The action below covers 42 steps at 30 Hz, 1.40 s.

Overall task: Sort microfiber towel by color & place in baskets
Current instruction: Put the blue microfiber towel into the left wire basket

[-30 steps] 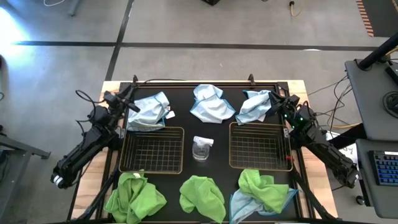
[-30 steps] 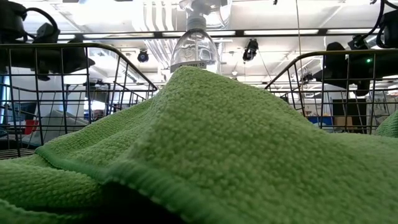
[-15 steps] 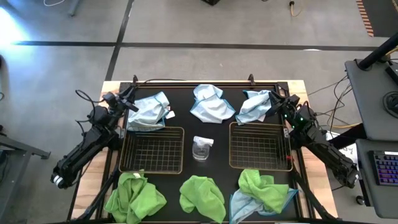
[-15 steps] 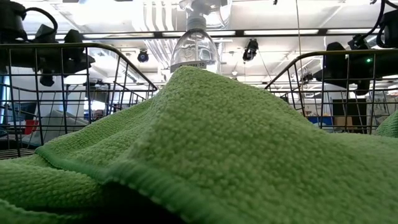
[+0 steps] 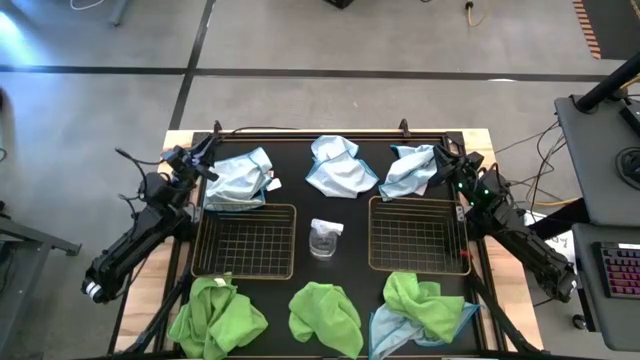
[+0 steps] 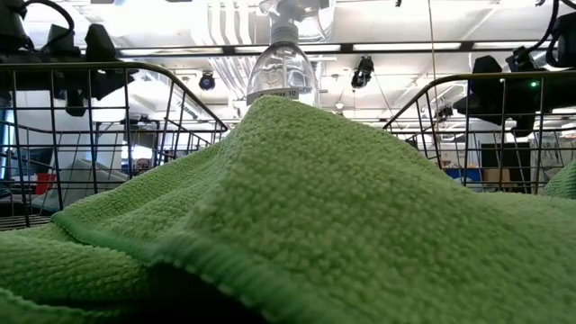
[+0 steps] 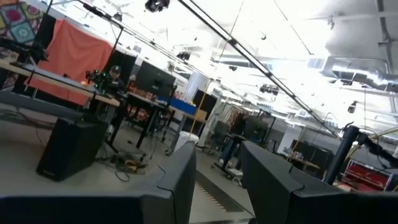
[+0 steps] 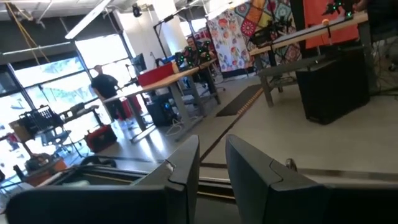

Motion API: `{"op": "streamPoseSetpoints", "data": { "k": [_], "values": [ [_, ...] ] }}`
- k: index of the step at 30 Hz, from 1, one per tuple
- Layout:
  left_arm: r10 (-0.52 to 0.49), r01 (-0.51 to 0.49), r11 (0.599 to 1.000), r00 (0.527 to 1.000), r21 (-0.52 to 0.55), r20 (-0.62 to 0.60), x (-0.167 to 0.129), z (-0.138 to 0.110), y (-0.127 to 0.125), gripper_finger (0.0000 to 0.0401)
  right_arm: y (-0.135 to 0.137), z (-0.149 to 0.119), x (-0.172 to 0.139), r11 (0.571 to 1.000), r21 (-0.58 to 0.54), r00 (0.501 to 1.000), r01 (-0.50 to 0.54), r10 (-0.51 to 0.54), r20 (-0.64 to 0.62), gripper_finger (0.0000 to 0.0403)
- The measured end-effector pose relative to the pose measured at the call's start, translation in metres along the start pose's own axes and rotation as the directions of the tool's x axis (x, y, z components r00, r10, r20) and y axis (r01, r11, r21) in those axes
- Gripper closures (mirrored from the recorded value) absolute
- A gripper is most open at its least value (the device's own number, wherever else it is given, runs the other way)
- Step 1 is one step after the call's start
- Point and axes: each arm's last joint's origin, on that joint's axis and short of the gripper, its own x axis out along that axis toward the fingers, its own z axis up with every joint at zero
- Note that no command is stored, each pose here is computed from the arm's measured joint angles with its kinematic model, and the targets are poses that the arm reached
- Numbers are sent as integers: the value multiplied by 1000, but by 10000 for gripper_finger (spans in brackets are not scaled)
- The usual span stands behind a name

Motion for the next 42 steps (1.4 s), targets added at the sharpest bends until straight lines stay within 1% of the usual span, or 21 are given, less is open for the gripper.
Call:
{"op": "streamPoseSetpoints", "data": {
  "k": [3,5,9,11,14,15,17,19,21,23,25,26,29,32,34,37,38,40,42],
  "values": [
    [-5,5,1000,1000,-7,-3,0,0,0,288,0,-1,1,999,34,1000,3,-3,-10,330],
    [-32,31,999,999,-21,-5,0,0,-1,288,0,-2,1,999,35,1000,7,-6,-20,330],
    [-159,160,987,986,-21,45,-1,8,-7,288,0,-1,3,1000,19,1000,2,-1,-15,330],
    [-192,194,981,979,-18,62,-1,16,-11,288,2,2,3,999,20,1000,-26,26,8,330],
    [-203,204,979,975,-4,90,1,36,-19,288,5,11,5,999,0,999,-34,34,-9,330],
    [-198,198,980,977,7,76,2,41,-22,288,8,17,6,999,-16,999,-35,35,-8,330],
    [-174,174,984,985,36,15,8,51,-26,288,12,28,8,998,-65,999,-25,22,-44,330],
    [-143,147,987,988,65,-61,15,61,-31,288,15,37,11,994,-109,993,-11,-2,-116,330],
    [-92,106,990,985,95,-143,25,68,-34,288,18,45,16,990,-143,979,7,-36,-199,330],
    [-20,50,990,976,131,-219,36,73,-36,288,21,53,25,983,-178,956,38,-87,-279,330],
    [40,11,985,958,175,-284,48,78,-38,288,24,57,36,973,-224,916,56,-139,-376,330],
    [63,0,981,945,194,-322,54,79,-38,288,25,58,41,969,-241,888,59,-161,-430,330],
    [134,-25,970,885,243,-445,70,77,-39,288,28,63,54,962,-265,830,66,-200,-520,330],
    [213,-59,957,805,283,-553,83,72,-37,288,30,64,65,953,-296,779,59,-229,-584,330],
    [269,-85,946,740,312,-617,88,67,-35,288,30,62,72,948,-314,753,50,-242,-612,330],
    [322,-101,935,643,340,-695,93,59,-32,288,29,55,78,943,-329,713,44,-260,-651,330],
    [333,-104,933,616,345,-714,94,57,-31,288,28,54,80,942,-334,703,41,-265,-660,330],
    [348,-109,930,573,352,-742,97,52,-29,288,28,54,85,939,-343,707,38,-268,-654,330],
    [365,-114,925,524,362,-769,98,47,-27,288,26,50,87,936,-350,685,40,-281,-672,330]
  ]
}}
